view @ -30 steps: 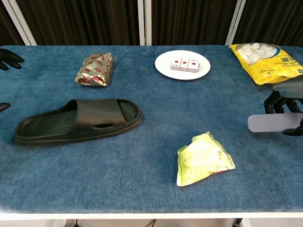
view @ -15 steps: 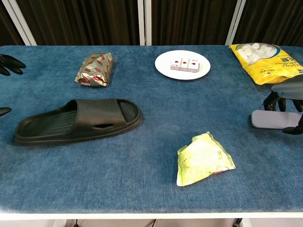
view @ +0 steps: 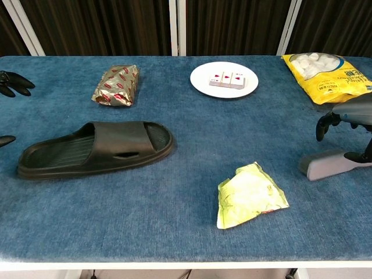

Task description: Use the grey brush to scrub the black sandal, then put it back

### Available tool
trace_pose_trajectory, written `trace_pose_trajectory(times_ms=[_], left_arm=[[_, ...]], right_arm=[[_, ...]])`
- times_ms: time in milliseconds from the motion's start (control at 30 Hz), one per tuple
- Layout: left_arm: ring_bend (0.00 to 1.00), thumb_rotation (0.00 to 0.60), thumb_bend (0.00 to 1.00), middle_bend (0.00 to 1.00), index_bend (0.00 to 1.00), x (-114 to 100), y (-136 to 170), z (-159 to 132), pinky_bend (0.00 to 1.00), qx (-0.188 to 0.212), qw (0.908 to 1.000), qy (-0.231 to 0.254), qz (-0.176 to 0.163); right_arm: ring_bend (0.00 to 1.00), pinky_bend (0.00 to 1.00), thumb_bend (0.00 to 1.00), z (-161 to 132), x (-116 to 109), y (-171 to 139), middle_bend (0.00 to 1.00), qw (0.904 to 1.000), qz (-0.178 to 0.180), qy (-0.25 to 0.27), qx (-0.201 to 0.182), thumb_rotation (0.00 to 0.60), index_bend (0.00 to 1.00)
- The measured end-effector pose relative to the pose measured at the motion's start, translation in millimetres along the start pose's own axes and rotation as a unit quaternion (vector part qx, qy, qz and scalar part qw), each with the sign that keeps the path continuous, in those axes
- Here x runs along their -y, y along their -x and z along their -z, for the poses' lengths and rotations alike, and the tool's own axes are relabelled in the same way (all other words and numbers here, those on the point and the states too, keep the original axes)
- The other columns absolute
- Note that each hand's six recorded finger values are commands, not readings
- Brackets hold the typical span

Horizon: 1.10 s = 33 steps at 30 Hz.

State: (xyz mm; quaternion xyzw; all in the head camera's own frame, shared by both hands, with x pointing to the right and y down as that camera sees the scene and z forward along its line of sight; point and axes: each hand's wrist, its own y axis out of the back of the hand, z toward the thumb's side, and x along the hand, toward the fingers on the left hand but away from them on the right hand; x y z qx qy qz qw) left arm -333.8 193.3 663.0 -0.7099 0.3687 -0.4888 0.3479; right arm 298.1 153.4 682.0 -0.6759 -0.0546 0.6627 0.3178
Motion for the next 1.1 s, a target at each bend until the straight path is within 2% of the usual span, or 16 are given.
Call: trace_pose_trajectory(times_ms=[100, 233, 400, 533, 633, 733, 767, 867, 933, 1000, 1100], left_arm=[[0.22, 0.6, 0.25, 0.22, 0.18, 0, 0, 0, 0.35, 0.0, 1.0, 0.0, 0.0], [0.22, 0.6, 0.25, 0.22, 0.18, -3, 1, 0, 0.35, -0.001, 1.0, 0.001, -0.006], [0.22, 0.6, 0.25, 0.22, 0.18, -9, 3, 2, 0.35, -0.002, 0.9998, 0.002, -0.018], [0.22, 0.6, 0.25, 0.22, 0.18, -15, 7, 3, 0.34, -0.003, 0.9995, 0.001, -0.031], [0.21, 0.6, 0.24, 0.22, 0.18, -19, 12, 6, 0.33, -0.008, 0.999, -0.003, -0.044], [0.2, 0.589, 0.18, 0.21, 0.18, -26, 17, 13, 0.31, -0.021, 0.9978, -0.014, -0.061], [0.19, 0.554, 0.17, 0.21, 0.17, -28, 19, 16, 0.31, -0.028, 0.9971, -0.019, -0.068], [0.17, 0.395, 0.14, 0.19, 0.15, -36, 29, 28, 0.29, -0.057, 0.9935, -0.042, -0.089], [0.17, 0.312, 0.14, 0.19, 0.15, -42, 38, 38, 0.28, -0.08, 0.9897, -0.055, -0.105], [0.17, 0.27, 0.14, 0.19, 0.15, -46, 47, 47, 0.28, -0.1, 0.9862, -0.064, -0.115], [0.17, 0.257, 0.14, 0.19, 0.15, -47, 62, 60, 0.28, -0.125, 0.982, -0.079, -0.118]], right_arm=[[0.0, 0.1, 0.32, 0, -1, -2, 0.02, 1.0, 0.004, 0.003, -0.002, 0.6, 0.01], [0.0, 0.04, 0.27, 1, -6, -6, 0.0, 0.9997, 0.021, 0.015, -0.004, 0.6, 0.0], [0.0, 0.0, 0.25, 7, -18, -20, 0.0, 0.9962, 0.075, 0.043, -0.007, 0.6, 0.0], [0.0, 0.0, 0.22, 18, -26, -39, 0.0, 0.9874, 0.137, 0.078, -0.009, 0.6, 0.0], [0.0, 0.0, 0.21, 33, -27, -58, 0.0, 0.9743, 0.2, 0.104, 0.003, 0.6, 0.0], [0.0, 0.0, 0.2, 60, -19, -81, 0.0, 0.9555, 0.261, 0.13, 0.045, 0.6, 0.0], [0.0, 0.0, 0.2, 72, -11, -91, 0.0, 0.9461, 0.283, 0.142, 0.068, 0.6, 0.0], [0.0, 0.0, 0.19, 100, 19, -118, 0.0, 0.9202, 0.326, 0.177, 0.125, 0.6, 0.0], [0.0, 0.0, 0.19, 112, 42, -131, 0.0, 0.9078, 0.337, 0.198, 0.152, 0.6, 0.0], [0.0, 0.0, 0.19, 121, 66, -140, 0.0, 0.8984, 0.338, 0.22, 0.173, 0.6, 0.0], [0.0, 0.0, 0.19, 130, 95, -148, 0.0, 0.891, 0.329, 0.245, 0.195, 0.6, 0.0]])
